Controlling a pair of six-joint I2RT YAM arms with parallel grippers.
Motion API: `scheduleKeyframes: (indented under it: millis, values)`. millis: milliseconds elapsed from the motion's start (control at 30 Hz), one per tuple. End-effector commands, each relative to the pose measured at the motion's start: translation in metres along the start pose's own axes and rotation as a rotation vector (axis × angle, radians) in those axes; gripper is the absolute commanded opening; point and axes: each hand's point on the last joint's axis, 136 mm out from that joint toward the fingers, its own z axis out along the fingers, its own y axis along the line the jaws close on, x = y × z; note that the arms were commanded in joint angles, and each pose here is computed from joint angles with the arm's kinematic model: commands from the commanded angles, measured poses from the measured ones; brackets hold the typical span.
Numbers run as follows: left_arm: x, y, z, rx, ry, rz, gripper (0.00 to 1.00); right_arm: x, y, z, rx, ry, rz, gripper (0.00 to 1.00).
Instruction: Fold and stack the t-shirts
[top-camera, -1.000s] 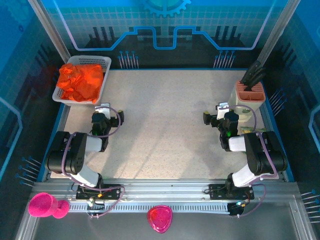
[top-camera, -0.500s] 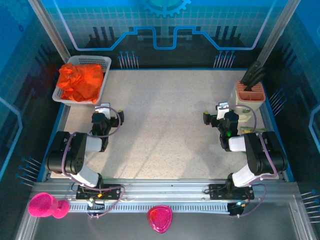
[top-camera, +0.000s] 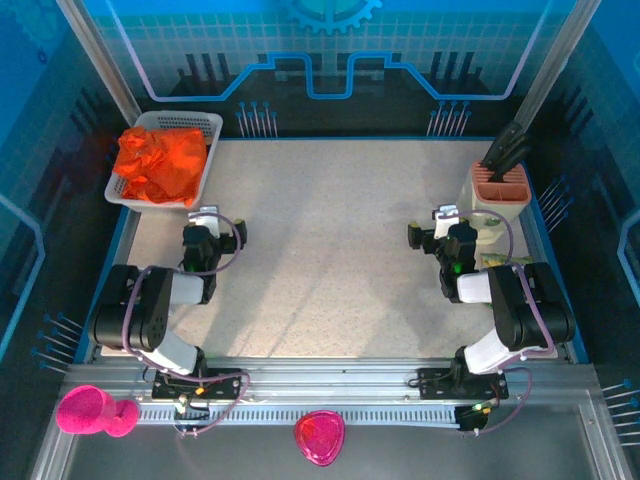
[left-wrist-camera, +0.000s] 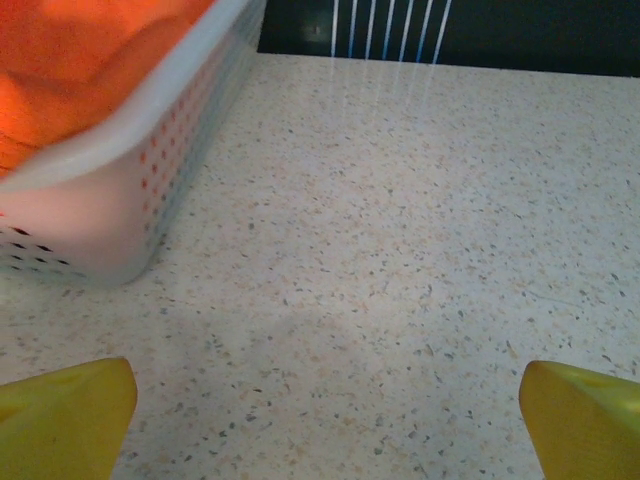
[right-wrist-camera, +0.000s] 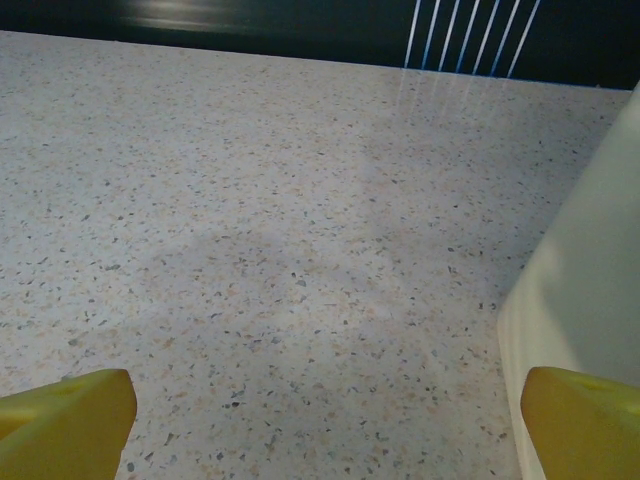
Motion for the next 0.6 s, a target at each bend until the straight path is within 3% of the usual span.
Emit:
scheduleKeyframes:
  millis: [0, 300, 567]
  values:
    - [-0.028, 0.005, -0.019, -0.056, -0.066, -0.024, 0.99, -0.019, -0.01, -0.01, 0.073, -0.049, 0.021, 1.0]
    - [-0.079, 0.022, -0.064, -0.194, 0.082, -0.236, 0.99, -0.059, -0.009, -0.034, 0.174, -0.036, -0.028, 1.0]
    - [-0.123, 0.033, -0.079, -0.329, 0.333, -0.246, 0.99, -0.095, 0.008, -0.047, 0.09, 0.153, 0.031, 1.0]
